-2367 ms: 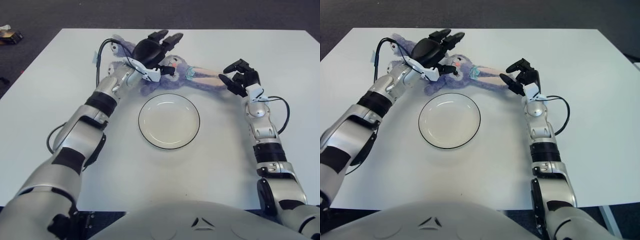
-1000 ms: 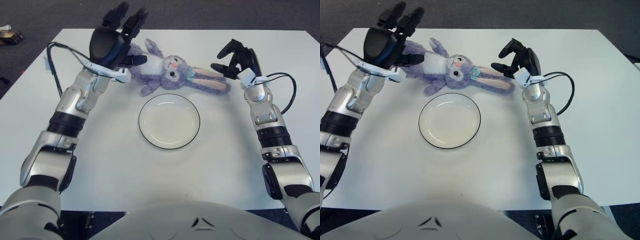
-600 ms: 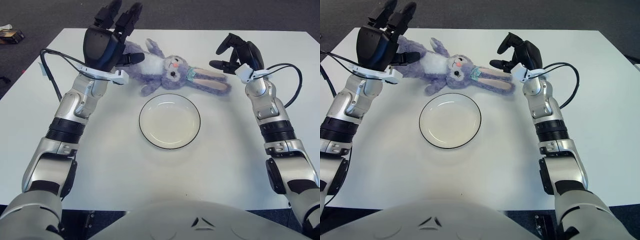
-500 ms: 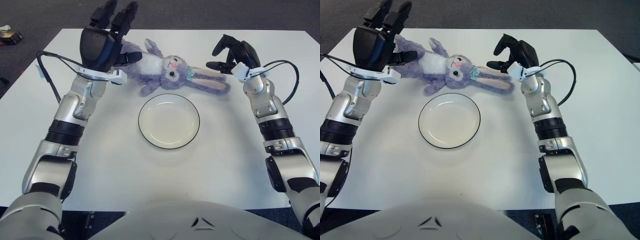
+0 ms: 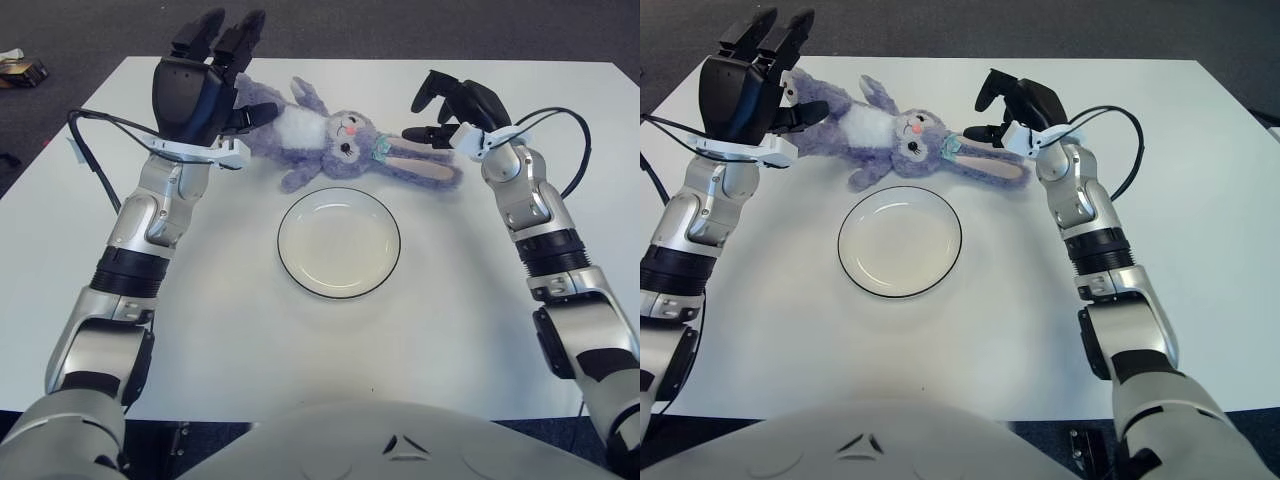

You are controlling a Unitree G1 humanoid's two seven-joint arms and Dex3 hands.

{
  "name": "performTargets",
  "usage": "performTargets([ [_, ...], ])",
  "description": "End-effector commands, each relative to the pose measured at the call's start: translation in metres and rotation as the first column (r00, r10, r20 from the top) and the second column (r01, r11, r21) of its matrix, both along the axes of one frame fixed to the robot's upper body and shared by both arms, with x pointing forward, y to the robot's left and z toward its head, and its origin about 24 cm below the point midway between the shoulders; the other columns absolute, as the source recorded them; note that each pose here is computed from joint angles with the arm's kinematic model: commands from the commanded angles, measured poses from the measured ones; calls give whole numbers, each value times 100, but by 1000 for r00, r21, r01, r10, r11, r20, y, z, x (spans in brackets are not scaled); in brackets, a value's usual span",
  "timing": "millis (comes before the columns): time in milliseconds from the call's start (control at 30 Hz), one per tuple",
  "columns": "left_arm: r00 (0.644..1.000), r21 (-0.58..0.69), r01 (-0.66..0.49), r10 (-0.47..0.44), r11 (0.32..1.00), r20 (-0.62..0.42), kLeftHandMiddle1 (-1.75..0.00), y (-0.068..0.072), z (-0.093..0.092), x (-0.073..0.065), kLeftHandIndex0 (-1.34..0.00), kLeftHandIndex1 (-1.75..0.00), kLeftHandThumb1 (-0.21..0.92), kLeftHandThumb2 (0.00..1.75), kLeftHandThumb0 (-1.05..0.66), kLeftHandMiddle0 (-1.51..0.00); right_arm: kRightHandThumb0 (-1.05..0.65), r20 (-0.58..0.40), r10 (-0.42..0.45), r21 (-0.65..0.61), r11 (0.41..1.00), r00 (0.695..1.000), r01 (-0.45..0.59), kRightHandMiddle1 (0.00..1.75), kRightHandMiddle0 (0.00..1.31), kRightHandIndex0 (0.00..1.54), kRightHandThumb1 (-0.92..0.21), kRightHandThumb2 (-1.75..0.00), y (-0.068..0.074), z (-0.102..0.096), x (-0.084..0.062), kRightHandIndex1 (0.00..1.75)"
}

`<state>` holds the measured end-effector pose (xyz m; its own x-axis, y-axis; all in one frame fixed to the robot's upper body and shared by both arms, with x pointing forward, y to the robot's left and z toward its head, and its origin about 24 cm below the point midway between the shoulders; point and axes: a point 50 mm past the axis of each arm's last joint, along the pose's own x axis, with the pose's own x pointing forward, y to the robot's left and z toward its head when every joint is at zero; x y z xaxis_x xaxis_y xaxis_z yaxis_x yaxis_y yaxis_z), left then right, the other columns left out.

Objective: Put the doll into the plate.

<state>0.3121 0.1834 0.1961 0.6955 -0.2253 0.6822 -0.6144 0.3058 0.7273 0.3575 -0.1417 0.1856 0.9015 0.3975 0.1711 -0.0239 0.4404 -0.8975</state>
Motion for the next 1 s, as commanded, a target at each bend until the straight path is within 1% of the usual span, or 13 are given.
performTargets([
  [0, 1000, 7, -20, 20, 1000, -8, -2, 2, -1, -3, -56, -6, 92, 80, -99, -60, -70, 6, 16, -11, 1000, 1000, -16, 20, 25, 44, -92, -19, 5, 7, 3, 2],
  [133, 999, -26, -31, 30, 999, -41, -2, 11, -10, -3, -56, -6, 92, 80, -99, -60, -73, -11, 19, -16, 1000, 1000, -19, 17, 25, 39, -92, -19, 8, 7, 6, 0],
  [300, 998, -27, -37, 35, 999, -58, 0, 15, -14, -3, -54, -4, 92, 79, -99, -58, -75, -36, 24, -9, 1000, 999, -24, 15, 24, 34, -92, -19, 13, 8, 9, 0],
  [433, 995, -27, -50, 47, 998, -84, 0, 16, -16, -2, -52, -3, 92, 79, -98, -56, -75, -51, 30, -1, 1000, 998, -30, 13, 24, 33, -92, -17, 19, 8, 12, 0],
  [667, 988, -53, -83, 75, 995, -136, 0, 16, -21, -1, -50, -2, 92, 79, -98, -55, -76, -65, 29, -10, 1000, 998, -30, 11, 24, 31, -92, -16, 25, 7, 16, 0],
  [733, 983, -74, -97, 84, 993, -161, 0, 16, -24, 0, -49, -1, 92, 79, -98, -54, -77, -74, 27, -22, 999, 997, -29, 9, 22, 25, -92, -16, 29, 7, 19, 0],
  [800, 981, -100, -99, 80, 990, -177, 0, 14, -25, 0, -48, -1, 92, 79, -98, -54, -79, -79, 26, -28, 999, 997, -28, 8, 20, 20, -92, -16, 32, 6, 20, 0],
  [967, 978, -155, -82, 50, 984, -202, 0, 10, -28, 0, -48, 0, 92, 78, -98, -53, -81, -85, 24, -33, 999, 996, -27, 6, 18, 16, -92, -17, 36, 4, 24, 0],
])
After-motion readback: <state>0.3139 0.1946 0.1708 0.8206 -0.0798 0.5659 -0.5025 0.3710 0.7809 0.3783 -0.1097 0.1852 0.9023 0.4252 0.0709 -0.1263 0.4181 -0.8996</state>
